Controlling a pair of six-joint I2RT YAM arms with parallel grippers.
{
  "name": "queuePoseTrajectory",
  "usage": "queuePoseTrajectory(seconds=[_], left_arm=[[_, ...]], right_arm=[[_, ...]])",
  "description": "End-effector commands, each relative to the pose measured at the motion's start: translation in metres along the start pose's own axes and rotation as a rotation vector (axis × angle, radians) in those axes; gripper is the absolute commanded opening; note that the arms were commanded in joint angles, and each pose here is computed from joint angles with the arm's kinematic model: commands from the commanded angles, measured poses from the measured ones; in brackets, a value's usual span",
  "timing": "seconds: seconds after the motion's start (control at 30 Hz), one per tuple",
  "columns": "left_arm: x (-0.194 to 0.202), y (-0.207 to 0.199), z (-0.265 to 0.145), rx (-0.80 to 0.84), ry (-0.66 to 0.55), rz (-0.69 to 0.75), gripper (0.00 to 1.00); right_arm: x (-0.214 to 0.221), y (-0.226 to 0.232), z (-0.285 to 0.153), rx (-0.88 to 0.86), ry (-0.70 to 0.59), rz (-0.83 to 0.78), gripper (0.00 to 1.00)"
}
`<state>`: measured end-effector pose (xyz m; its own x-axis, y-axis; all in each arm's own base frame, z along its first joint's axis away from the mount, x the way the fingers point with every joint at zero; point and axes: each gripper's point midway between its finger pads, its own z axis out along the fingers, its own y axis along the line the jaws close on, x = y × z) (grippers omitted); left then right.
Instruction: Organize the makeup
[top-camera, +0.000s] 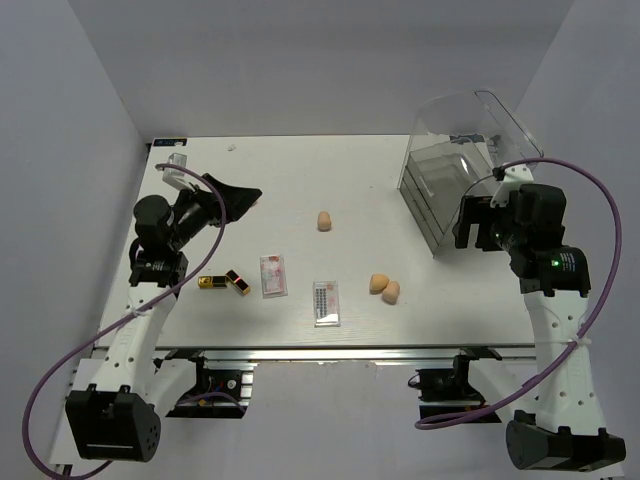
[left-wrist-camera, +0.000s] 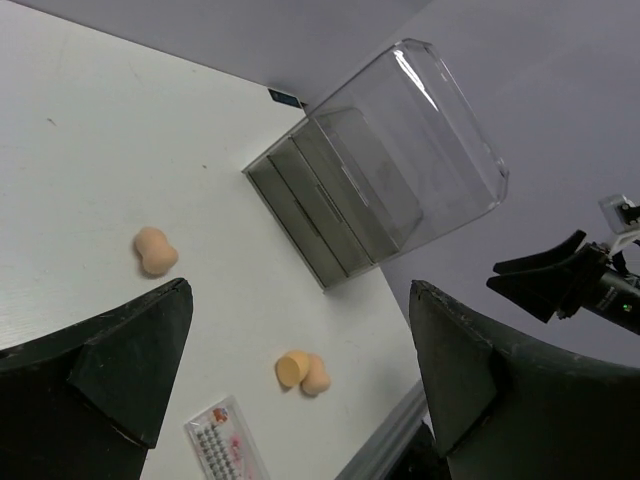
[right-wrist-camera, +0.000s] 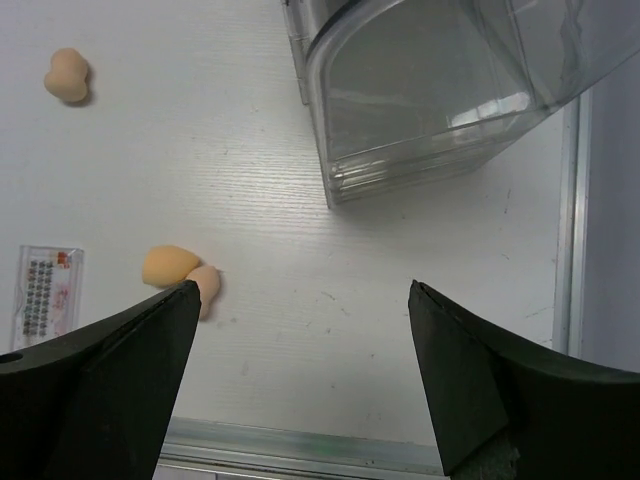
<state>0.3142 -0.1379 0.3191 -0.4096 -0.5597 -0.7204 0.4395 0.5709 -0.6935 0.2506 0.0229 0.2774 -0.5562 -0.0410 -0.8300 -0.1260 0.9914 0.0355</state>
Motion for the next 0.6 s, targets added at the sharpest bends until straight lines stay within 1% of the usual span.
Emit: queuePoseTrajectory(seconds=[0.0, 0.03, 0.07, 0.13, 0.17, 0.2, 0.27, 0.37, 0.4, 0.43, 0.47, 0.5, 0.53, 0.57], left_arm=[[0.005, -0.013, 0.002, 0.084, 0.034, -0.045, 0.98], [0.005, -0.014, 0.003, 0.098, 0.032, -0.048, 0.98], [0.006, -0.014, 0.004, 0.104, 0.035, -0.057, 0.98], [0.007, -0.015, 0.006, 0.117, 0.043, -0.077, 0.98], [0.008, -0.015, 0.006, 0.122, 0.043, -0.083, 0.98], [0.008, -0.016, 0.007, 0.126, 0.042, -0.099, 0.97], [0.009, -0.014, 0.01, 0.122, 0.042, -0.109, 0.95], [0.02, -0.016, 0.022, 0.101, 0.068, -0.104, 0.95], [0.029, -0.029, 0.029, 0.125, 0.094, -0.078, 0.94], [0.037, -0.032, 0.033, 0.118, 0.118, -0.076, 0.95], [0.042, -0.027, 0.043, 0.084, 0.122, -0.071, 0.94], [0.05, -0.042, 0.049, 0.11, 0.145, -0.047, 0.95], [0.053, -0.045, 0.054, 0.115, 0.149, -0.044, 0.96], [0.056, -0.047, 0.058, 0.116, 0.153, -0.046, 0.97]], right_arm=[[-0.015, 0.017, -0.013, -0.102, -0.067, -0.063, 0.89], [-0.018, 0.024, -0.015, -0.144, -0.087, -0.092, 0.89], [-0.022, 0.041, -0.023, -0.243, -0.128, -0.136, 0.89], [-0.02, 0.06, -0.03, -0.377, -0.183, -0.299, 0.89], [-0.018, 0.082, -0.044, -0.516, -0.234, -0.371, 0.89], [-0.008, 0.089, -0.043, -0.568, -0.246, -0.441, 0.89], [-0.006, 0.098, -0.049, -0.624, -0.301, -0.472, 0.89], [-0.006, 0.096, -0.039, -0.613, -0.292, -0.481, 0.9], [-0.006, 0.095, -0.037, -0.612, -0.279, -0.479, 0.9], [-0.012, 0.094, -0.039, -0.608, -0.284, -0.505, 0.9], [-0.006, 0.094, -0.034, -0.627, -0.233, -0.497, 0.9], [-0.005, 0.095, -0.034, -0.648, -0.217, -0.515, 0.9], [-0.006, 0.096, -0.036, -0.664, -0.209, -0.535, 0.89], [0.002, 0.098, -0.033, -0.698, -0.166, -0.545, 0.89]])
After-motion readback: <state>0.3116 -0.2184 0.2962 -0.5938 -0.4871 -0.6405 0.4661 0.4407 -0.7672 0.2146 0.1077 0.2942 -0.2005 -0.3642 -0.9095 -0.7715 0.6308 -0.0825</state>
